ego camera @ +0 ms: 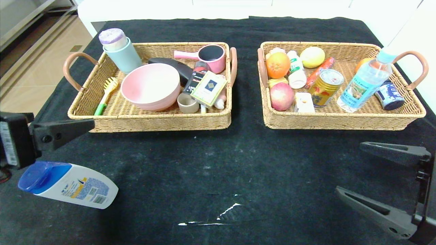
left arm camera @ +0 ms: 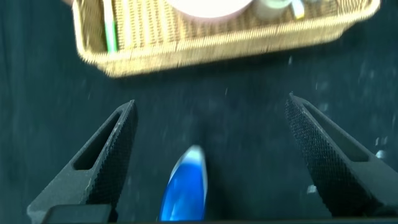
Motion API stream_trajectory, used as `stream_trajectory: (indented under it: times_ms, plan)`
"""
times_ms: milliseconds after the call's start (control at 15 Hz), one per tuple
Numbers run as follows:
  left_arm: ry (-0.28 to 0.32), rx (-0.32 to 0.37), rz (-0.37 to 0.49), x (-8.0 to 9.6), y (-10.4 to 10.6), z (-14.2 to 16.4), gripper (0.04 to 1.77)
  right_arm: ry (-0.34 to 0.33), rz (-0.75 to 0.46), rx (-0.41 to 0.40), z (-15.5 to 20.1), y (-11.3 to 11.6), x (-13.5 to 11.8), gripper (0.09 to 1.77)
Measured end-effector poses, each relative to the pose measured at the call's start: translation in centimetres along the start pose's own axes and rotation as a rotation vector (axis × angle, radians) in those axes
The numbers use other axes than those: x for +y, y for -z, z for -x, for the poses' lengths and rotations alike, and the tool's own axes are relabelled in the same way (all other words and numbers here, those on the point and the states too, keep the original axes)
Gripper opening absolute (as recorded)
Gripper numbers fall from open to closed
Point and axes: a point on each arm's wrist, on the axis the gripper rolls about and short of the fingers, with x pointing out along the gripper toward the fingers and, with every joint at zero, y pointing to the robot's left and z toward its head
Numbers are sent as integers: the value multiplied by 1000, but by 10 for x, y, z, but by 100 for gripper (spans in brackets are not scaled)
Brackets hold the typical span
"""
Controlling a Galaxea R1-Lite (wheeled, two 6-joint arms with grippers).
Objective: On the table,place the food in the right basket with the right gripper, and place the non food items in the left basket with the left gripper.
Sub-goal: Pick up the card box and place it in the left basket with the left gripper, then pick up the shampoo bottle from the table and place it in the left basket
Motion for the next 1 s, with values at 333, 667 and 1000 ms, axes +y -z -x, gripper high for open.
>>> stream_trajectory:
  times_ms: [333,667,1000]
  plan:
    - [-4,0,3,12,42,19,171,-17,-1,13,-4,2,2,171]
    - [14,-33,22,12,72,17,171,-25,-3,24,-5,5,3,171]
    - [-12,-52,43,10,99,2,172,-26,-2,29,-6,6,4,171]
